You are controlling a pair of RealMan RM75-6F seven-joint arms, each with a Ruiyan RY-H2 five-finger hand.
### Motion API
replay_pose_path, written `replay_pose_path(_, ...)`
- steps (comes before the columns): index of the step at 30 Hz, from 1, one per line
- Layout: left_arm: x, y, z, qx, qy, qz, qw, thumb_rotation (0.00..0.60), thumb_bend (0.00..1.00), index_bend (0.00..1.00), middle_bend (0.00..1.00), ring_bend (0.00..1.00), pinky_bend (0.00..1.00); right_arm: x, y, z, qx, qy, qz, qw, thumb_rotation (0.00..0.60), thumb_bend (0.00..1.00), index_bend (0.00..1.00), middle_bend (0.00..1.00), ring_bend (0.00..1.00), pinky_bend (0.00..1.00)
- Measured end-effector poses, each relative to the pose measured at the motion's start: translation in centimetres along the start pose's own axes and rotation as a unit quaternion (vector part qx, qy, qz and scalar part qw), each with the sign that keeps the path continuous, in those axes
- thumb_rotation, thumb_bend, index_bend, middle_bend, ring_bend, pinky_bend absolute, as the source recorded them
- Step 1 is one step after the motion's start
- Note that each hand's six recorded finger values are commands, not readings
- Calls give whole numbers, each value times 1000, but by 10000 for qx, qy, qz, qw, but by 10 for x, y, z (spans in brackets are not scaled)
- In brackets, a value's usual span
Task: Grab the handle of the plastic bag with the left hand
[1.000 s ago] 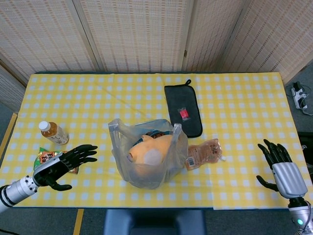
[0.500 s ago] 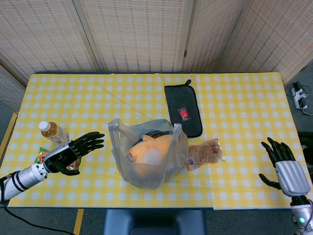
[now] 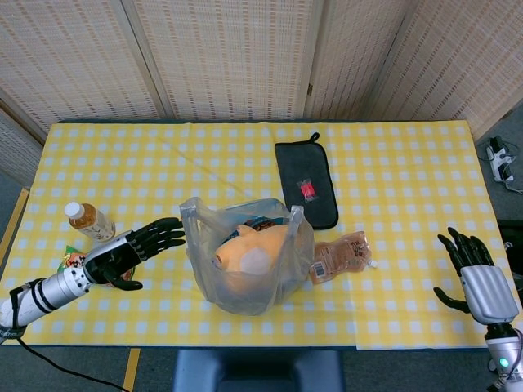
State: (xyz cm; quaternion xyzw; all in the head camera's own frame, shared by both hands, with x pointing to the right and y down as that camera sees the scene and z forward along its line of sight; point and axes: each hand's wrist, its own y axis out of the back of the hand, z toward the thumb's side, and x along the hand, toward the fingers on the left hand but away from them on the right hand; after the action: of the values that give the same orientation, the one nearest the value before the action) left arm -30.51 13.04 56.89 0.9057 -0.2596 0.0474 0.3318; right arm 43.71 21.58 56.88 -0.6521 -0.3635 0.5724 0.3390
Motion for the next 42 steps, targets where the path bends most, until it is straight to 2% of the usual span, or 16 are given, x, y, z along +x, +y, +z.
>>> replay_pose_path(7,12,-5,2,25,3,-126,9999,600,198,53,0,0,68,0,1,-2,-16,-23,-18,10000,600,266,0,0,0,0)
replay_pose_path(24,38,-23,28,217,-229,-401,9987,600,198,63,0,0,74,2,2,-1,-28,22,-18,10000,600,266,0,0,0,0)
replay_pose_path(37,66,-37,12,-40,-92,-525,9986,600,198,79,0,0,94,5,5,1,-49,85,-58,9999,600,266,0,0,0,0)
replay_pose_path(42,79,-41,11,-98,-178,-495,9986,600,196,84,0,0,91,7,6,1,-72,115,-54,9999,600,266,0,0,0,0)
